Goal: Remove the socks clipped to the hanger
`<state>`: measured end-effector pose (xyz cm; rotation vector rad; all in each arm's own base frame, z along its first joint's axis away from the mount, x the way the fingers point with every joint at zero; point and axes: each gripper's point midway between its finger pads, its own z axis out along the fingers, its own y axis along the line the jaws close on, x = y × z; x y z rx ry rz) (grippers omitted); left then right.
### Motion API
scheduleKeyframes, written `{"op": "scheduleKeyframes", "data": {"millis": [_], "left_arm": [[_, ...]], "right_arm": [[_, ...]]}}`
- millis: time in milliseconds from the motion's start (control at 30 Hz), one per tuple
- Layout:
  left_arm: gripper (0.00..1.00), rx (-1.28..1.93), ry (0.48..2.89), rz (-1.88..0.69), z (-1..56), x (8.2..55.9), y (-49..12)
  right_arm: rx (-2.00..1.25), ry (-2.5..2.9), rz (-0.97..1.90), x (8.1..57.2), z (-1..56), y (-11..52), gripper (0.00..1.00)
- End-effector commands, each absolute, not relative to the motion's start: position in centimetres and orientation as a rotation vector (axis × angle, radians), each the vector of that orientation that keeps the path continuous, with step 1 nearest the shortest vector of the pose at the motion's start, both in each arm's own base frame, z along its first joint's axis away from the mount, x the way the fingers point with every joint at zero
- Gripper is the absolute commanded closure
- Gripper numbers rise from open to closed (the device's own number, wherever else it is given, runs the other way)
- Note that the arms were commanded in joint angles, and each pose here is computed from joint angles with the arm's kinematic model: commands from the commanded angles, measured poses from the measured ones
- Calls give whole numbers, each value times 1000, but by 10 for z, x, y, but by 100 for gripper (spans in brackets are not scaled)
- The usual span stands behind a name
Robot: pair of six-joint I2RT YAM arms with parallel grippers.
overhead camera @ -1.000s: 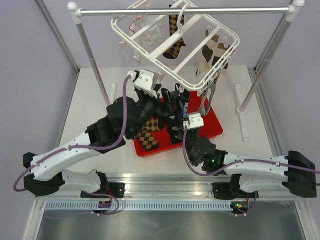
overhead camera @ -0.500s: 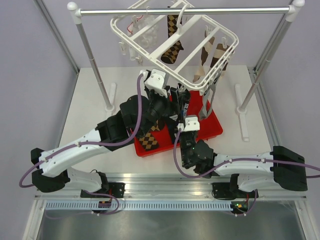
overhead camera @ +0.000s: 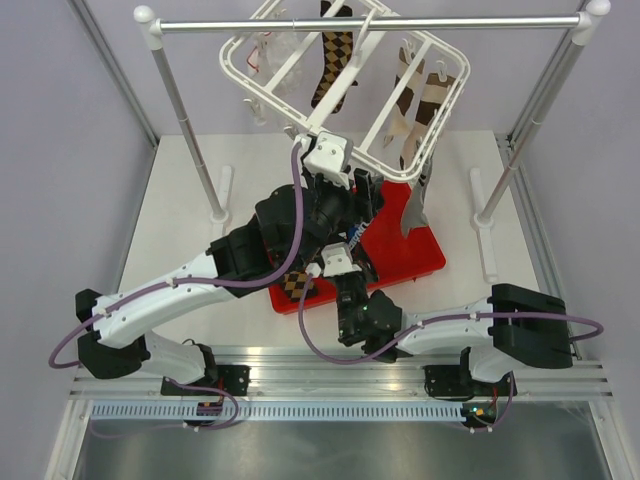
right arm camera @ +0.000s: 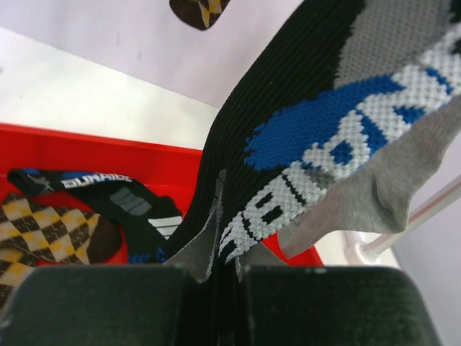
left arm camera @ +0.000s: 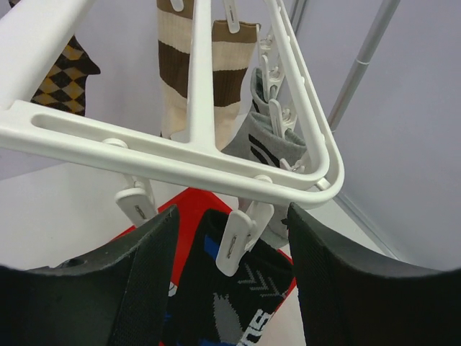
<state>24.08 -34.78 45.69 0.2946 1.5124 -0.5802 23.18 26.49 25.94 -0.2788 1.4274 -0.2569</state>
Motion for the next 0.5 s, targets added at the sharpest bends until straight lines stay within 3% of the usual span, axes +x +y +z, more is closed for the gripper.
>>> {"op": "scheduleKeyframes", "data": {"millis": [0, 467], "left_arm": [[35, 266, 1460, -580, 482, 239, -341], [37, 373, 1467, -373, 479, 235, -342]], "right_arm": [[-45, 1388, -99, 226, 295, 255, 99], [-99, 1377, -133, 225, 303, 265, 99]]}}
